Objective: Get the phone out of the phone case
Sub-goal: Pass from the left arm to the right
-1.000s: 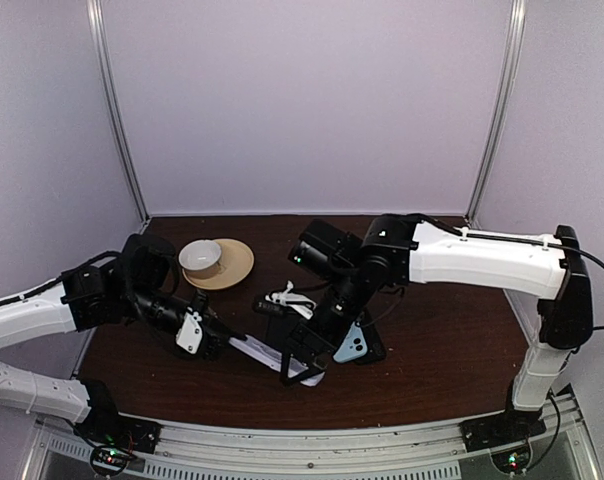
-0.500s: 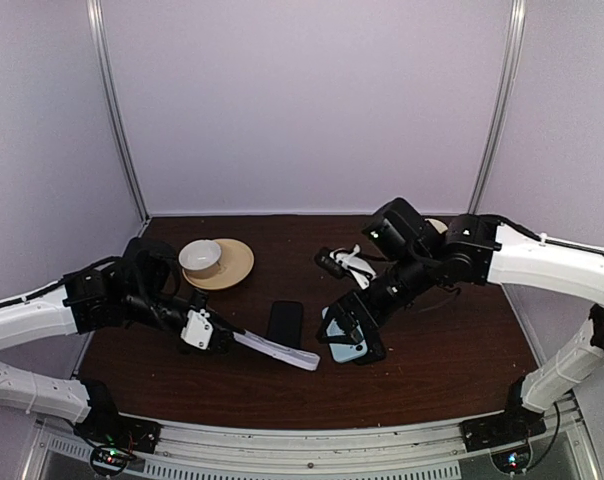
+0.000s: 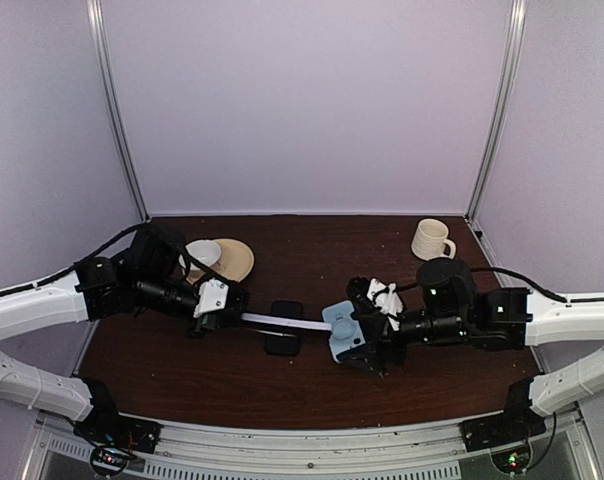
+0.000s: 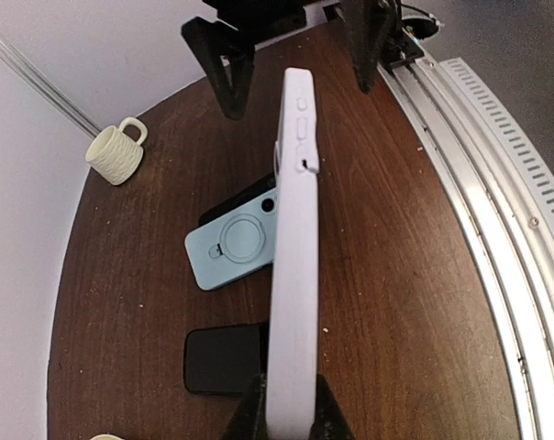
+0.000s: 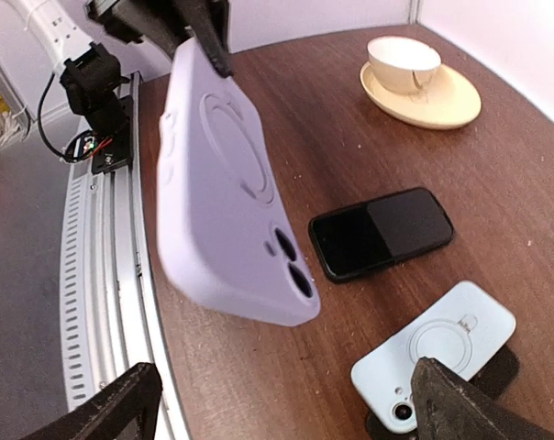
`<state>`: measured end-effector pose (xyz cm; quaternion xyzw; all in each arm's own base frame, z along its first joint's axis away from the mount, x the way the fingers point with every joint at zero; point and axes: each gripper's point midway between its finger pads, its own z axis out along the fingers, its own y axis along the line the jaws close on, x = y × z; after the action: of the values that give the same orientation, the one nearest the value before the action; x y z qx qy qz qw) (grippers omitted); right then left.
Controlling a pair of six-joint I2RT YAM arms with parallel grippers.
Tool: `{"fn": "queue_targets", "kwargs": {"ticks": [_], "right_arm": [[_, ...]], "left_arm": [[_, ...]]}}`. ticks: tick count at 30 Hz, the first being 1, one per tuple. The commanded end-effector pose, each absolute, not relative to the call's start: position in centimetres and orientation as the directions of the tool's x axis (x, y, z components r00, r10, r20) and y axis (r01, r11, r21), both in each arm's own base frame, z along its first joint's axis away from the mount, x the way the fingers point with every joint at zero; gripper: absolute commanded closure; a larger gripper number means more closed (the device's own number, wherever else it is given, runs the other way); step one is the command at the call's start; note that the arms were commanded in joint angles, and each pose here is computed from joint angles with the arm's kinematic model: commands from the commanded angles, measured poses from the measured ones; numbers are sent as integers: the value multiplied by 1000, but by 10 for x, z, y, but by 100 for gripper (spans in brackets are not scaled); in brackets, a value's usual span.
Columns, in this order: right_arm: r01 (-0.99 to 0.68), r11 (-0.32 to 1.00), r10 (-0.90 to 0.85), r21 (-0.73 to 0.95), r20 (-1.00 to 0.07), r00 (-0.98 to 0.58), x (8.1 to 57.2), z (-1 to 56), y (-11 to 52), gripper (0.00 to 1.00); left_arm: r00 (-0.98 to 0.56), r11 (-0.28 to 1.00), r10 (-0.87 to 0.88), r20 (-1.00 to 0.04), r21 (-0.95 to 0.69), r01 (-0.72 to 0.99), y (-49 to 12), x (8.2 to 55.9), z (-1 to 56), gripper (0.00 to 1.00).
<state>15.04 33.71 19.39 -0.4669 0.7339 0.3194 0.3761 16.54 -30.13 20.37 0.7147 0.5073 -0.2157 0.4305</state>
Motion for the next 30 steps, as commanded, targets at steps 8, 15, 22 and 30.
{"fn": "queue_targets", "kwargs": {"ticks": [8, 15, 22, 30], "right_arm": [[-968, 159, -264, -195, -953, 149, 143, 242, 373, 15], [-959, 216, -140, -185, -978, 157, 155, 265, 389, 36], [-947, 243, -52, -211, -977, 205, 154, 284, 383, 48], [-948, 230, -59, -222, -975, 214, 149, 282, 379, 80]], "left_arm": [[322, 1, 212, -922, 330, 944, -318, 167, 291, 100], [302, -9, 170, -938, 305, 952, -317, 164, 294, 100], [297, 10, 143, -944, 301, 954, -313, 165, 299, 100], [292, 9, 126, -948, 295, 955, -311, 166, 302, 100]]}}
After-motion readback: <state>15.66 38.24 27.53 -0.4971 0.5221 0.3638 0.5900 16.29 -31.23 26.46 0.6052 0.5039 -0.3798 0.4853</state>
